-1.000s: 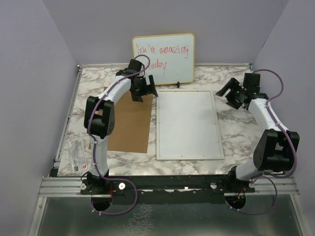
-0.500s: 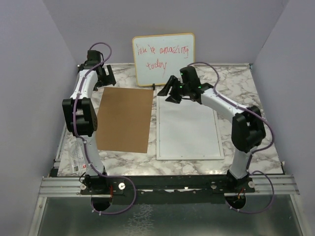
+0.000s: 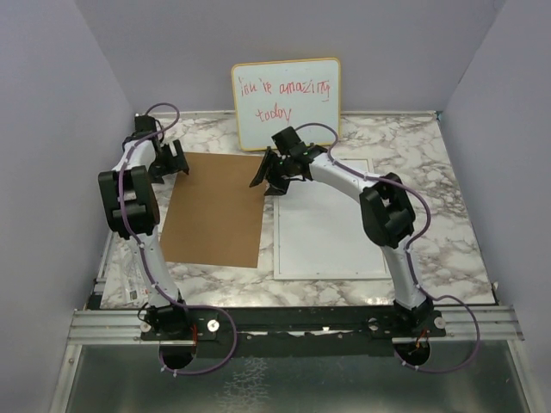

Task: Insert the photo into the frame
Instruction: Pick up the photo frame item at the center of the board.

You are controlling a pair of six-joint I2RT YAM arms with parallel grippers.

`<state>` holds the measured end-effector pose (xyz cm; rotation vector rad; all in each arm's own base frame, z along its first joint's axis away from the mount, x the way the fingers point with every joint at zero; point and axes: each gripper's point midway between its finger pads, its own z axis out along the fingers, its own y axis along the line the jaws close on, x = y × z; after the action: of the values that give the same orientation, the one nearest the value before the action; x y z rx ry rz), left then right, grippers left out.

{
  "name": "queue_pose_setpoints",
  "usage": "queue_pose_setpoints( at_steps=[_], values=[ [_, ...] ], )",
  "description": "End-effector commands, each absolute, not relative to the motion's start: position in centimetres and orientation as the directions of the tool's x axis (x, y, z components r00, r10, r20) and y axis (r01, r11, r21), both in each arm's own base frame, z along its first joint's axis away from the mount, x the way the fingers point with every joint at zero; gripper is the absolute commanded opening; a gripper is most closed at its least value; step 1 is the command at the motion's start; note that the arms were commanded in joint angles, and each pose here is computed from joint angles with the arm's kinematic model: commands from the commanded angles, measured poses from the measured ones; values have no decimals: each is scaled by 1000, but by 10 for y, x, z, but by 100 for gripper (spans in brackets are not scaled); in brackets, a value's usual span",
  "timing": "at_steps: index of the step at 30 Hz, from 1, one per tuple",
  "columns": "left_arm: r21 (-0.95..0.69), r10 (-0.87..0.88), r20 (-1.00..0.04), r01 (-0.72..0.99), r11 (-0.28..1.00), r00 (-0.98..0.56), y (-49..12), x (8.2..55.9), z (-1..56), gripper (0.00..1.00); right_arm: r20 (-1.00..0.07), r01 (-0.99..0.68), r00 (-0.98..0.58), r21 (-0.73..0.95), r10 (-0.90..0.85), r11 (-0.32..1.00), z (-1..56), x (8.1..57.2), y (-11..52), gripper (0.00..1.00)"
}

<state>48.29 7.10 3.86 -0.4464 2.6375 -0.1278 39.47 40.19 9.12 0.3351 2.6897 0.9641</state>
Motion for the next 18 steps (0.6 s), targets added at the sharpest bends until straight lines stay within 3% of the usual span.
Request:
queue_pose_setpoints(
  at_steps=[1,18],
  values=[
    [-346,-385,-371,-259,902,-845,57,478,23,88,-141,182,-936,590,322,787,68,395,401,59],
    [-404,-482,-62,-420,813,-874,41,407,-17,68,-73,284,-938,394,338,874,-1,377,390,59]
  ],
)
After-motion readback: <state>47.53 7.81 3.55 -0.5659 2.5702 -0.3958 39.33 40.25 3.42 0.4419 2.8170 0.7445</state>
